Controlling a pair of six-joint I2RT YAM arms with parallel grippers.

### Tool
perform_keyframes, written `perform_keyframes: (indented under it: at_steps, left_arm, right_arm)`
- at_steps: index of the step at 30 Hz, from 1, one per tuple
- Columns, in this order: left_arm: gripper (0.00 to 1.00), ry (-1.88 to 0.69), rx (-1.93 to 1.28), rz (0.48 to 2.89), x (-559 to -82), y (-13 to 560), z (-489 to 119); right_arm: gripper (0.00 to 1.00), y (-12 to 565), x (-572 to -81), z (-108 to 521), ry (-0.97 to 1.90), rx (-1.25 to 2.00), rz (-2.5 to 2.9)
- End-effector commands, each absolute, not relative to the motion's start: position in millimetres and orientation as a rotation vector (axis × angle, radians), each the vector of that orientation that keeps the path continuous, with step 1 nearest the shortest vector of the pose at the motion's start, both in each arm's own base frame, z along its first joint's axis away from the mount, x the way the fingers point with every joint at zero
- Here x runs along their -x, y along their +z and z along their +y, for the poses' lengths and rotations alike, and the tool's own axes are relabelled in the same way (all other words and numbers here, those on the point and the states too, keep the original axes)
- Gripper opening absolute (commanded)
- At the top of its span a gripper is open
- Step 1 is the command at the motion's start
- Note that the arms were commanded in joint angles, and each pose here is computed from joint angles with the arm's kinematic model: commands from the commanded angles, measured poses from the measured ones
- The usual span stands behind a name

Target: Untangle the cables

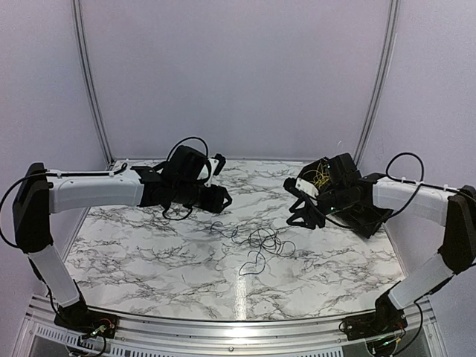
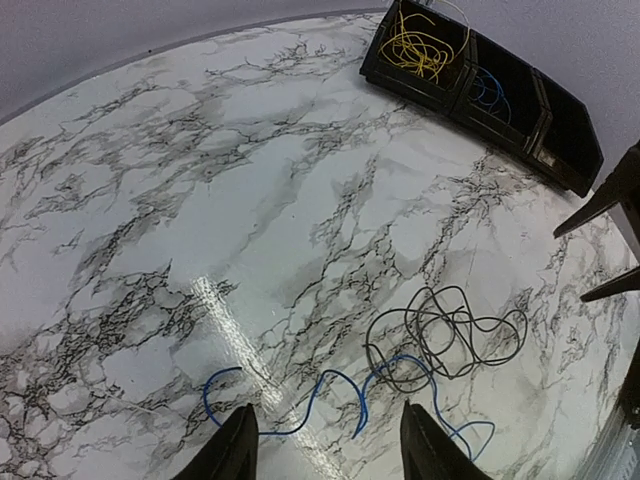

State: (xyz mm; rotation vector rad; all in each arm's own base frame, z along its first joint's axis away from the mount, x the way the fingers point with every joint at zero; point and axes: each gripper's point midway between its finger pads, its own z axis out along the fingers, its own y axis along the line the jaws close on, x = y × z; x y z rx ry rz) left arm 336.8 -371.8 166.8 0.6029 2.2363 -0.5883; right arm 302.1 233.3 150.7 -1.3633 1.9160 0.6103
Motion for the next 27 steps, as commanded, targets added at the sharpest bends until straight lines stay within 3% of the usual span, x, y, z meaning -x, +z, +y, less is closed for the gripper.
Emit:
perform_keyframes:
  at_steps: [1,4,9,13,17,20,27]
  left_arm:
    - [0.53,-0.677,-0.562,2.393,-314.7,128.7,-381.6]
    - [0.62,-0.66,-0.547,2.449,-305.3,101.9,-389.5]
    - [0.59,-0.617,-0.563,2.466,-302.6,82.2,-404.0]
    - [0.44,-0.577,-0.52,2.489,-312.1,69.9,-403.8]
    - [0.39,-0.607,-0.503,2.555,-314.4,51.7,-407.2]
    - [0.22,-0.644,-0.505,2.566,-315.6,52.1,-411.5]
    - [0.06,-0.736,-0.6,2.267,-318.1,143.2,-424.2]
  right_arm:
    - [0.48,143.6,-293.3,248.4,0.597,1.455,1.836]
    - [0.48,137.4,-298.1,247.2,0.534,1.467,1.85]
    - [0.48,127.5,-302.2,244.0,0.452,1.489,1.861]
    - [0.48,125.0,-302.3,243.4,0.441,1.495,1.867]
    - [0.48,125.4,-303.8,242.1,0.423,1.496,1.865]
    - [0.48,126.2,-303.8,241.7,0.419,1.495,1.865]
    - [0.48,128.6,-302.5,243.7,0.441,1.487,1.863]
